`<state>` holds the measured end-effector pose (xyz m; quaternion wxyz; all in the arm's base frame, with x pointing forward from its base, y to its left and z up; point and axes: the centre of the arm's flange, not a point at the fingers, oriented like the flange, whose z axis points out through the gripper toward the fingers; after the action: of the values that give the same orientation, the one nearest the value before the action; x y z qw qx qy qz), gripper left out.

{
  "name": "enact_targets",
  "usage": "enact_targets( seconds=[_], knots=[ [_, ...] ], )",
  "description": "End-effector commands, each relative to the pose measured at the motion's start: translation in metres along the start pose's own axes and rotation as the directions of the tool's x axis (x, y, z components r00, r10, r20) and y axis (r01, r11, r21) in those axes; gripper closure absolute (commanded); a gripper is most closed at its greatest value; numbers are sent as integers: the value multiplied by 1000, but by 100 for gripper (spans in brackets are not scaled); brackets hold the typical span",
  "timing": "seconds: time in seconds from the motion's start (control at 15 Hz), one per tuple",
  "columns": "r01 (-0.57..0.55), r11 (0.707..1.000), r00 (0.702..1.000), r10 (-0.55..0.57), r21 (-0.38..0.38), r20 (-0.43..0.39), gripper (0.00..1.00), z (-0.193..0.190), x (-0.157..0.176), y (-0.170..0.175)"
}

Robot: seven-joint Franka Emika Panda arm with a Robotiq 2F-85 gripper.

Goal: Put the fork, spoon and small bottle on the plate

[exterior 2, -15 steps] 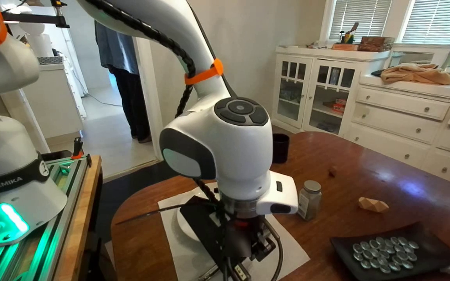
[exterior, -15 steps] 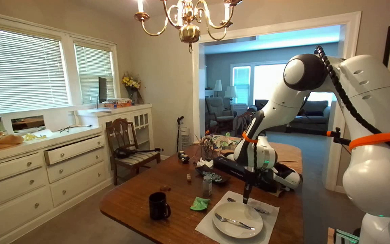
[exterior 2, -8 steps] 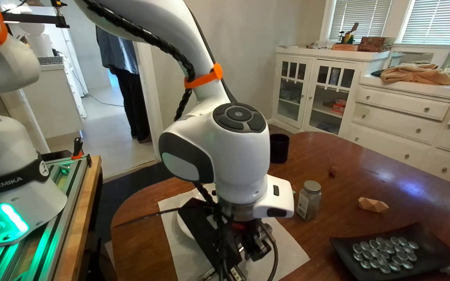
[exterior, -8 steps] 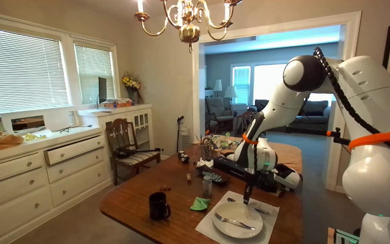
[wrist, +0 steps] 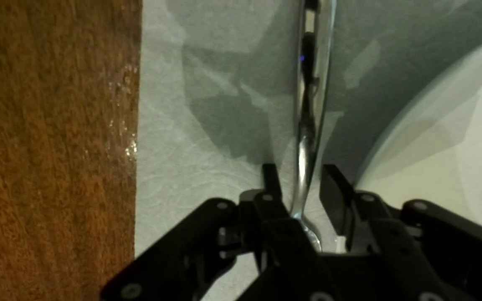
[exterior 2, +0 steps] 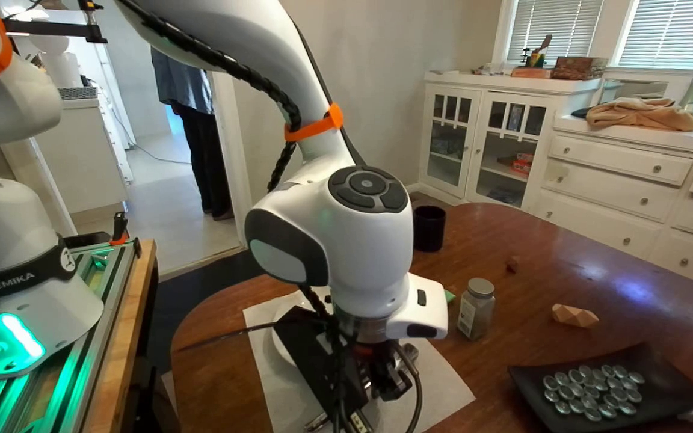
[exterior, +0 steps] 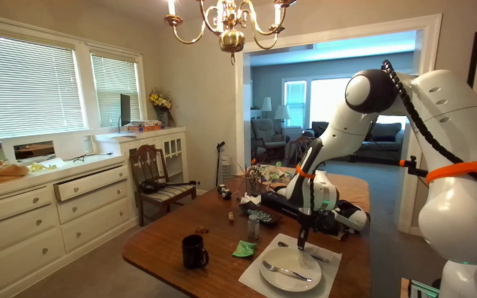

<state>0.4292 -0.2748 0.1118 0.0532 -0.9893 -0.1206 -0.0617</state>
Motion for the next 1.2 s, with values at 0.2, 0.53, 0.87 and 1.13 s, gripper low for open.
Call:
enact_targets(
  seconds=[0.2, 0.53, 0.87, 1.13],
  knots=[
    [-17, 1000, 1000, 17, 2, 6, 82, 11, -2, -7],
    [-24, 1000, 1000, 24, 3, 8, 97, 12, -2, -8],
    [-40, 999, 999, 39, -31, -11, 97, 1, -7, -7],
    [-60, 996, 998, 58, -73, -27, 97, -11, -11, -4]
  ],
)
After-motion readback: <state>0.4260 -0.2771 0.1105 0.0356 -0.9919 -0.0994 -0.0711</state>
